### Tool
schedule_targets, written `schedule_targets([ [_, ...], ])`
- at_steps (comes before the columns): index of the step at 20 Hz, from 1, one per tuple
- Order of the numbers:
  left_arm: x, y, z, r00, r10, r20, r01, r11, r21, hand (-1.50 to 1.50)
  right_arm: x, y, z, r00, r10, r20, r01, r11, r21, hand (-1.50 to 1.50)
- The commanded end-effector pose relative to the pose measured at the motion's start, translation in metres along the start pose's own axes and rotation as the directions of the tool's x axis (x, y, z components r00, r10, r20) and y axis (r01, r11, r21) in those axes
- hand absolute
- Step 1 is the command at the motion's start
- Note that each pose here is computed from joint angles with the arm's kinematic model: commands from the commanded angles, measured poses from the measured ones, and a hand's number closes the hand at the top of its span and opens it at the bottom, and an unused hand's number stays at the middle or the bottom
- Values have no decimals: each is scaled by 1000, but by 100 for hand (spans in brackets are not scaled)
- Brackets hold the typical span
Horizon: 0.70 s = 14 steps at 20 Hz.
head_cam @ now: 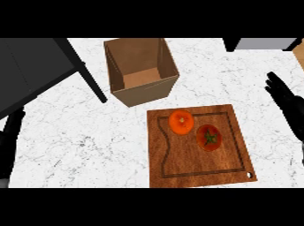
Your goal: Pick the tomato from the cutting board and place it in the cardboard box
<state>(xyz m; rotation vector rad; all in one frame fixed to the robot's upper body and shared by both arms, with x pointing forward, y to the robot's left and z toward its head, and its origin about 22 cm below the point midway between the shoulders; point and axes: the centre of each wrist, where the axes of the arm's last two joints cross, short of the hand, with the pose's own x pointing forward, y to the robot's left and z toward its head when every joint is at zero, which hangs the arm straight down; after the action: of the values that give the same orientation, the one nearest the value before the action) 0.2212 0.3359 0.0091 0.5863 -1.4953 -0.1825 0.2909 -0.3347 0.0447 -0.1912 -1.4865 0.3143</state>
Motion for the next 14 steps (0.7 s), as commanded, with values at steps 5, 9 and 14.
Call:
schedule_targets([
  [5, 12, 41, -29, 994, -90, -68, 95, 992, 82, 0, 4, 67, 21, 914, -222, 339, 188, 973, 131, -150],
  [9, -7, 20, -17, 991, -79, -112, 81, 997, 18, 0, 30, 12, 18, 714, 525, 463, -591, 807, -4, -150],
  [14, 0, 15, -29, 992, -64, -112, 67, 998, 17, 0, -74, 56, 62, 842, 46, 538, -87, 995, 52, -150],
])
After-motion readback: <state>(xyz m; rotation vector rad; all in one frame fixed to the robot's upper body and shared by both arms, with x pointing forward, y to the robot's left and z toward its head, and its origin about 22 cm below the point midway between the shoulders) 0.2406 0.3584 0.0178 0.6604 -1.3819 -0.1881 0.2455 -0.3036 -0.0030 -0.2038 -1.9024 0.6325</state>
